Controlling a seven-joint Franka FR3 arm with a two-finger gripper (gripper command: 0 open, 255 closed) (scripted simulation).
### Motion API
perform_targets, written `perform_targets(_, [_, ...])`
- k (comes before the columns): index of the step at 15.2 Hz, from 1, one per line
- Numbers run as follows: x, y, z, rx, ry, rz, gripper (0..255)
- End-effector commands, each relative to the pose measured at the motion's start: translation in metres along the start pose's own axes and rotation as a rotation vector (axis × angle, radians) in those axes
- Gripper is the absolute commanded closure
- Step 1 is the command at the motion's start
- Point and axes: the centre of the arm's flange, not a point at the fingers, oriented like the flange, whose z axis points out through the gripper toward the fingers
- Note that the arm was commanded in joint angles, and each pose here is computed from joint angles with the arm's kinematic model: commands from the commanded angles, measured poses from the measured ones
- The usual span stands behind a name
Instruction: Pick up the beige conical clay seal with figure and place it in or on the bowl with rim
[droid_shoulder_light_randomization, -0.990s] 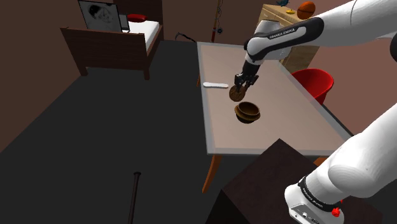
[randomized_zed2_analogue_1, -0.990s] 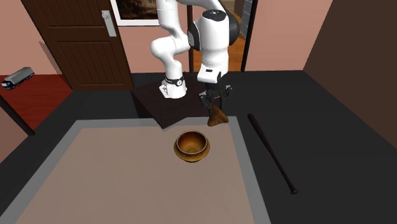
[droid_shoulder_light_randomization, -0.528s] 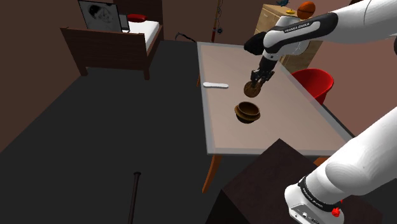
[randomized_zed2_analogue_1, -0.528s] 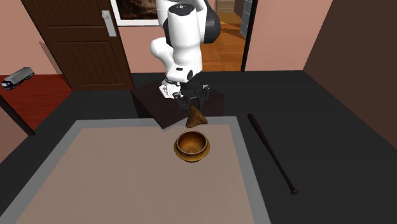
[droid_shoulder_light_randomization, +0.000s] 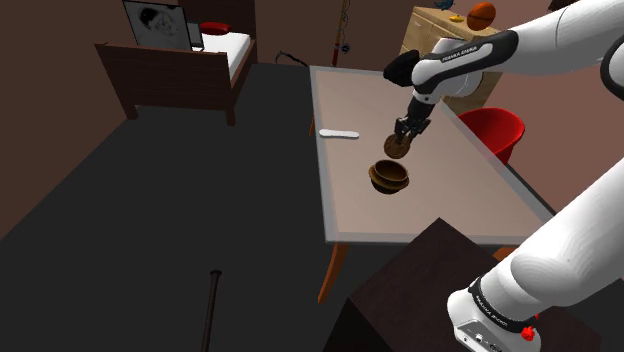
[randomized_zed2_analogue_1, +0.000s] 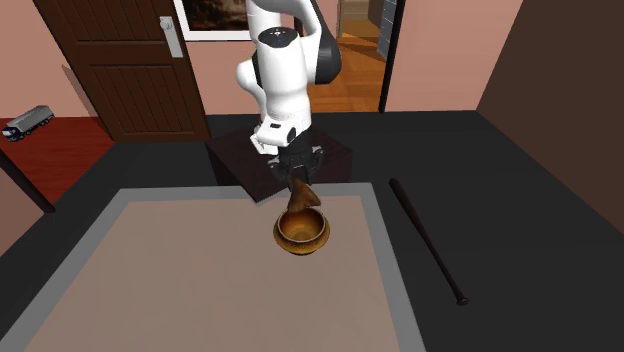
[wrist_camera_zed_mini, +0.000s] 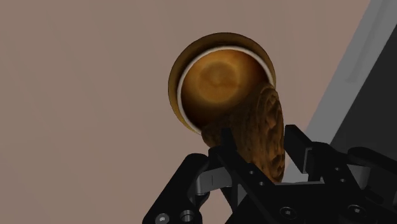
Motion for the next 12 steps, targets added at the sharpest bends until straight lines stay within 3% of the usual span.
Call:
perform_targets(1, [-0.001, 0.001, 0.010, 0.000, 0.001, 0.000, 255])
perform_targets(12, [-0.002, 0.005, 0.068, 0.000, 0.001, 0.000, 255])
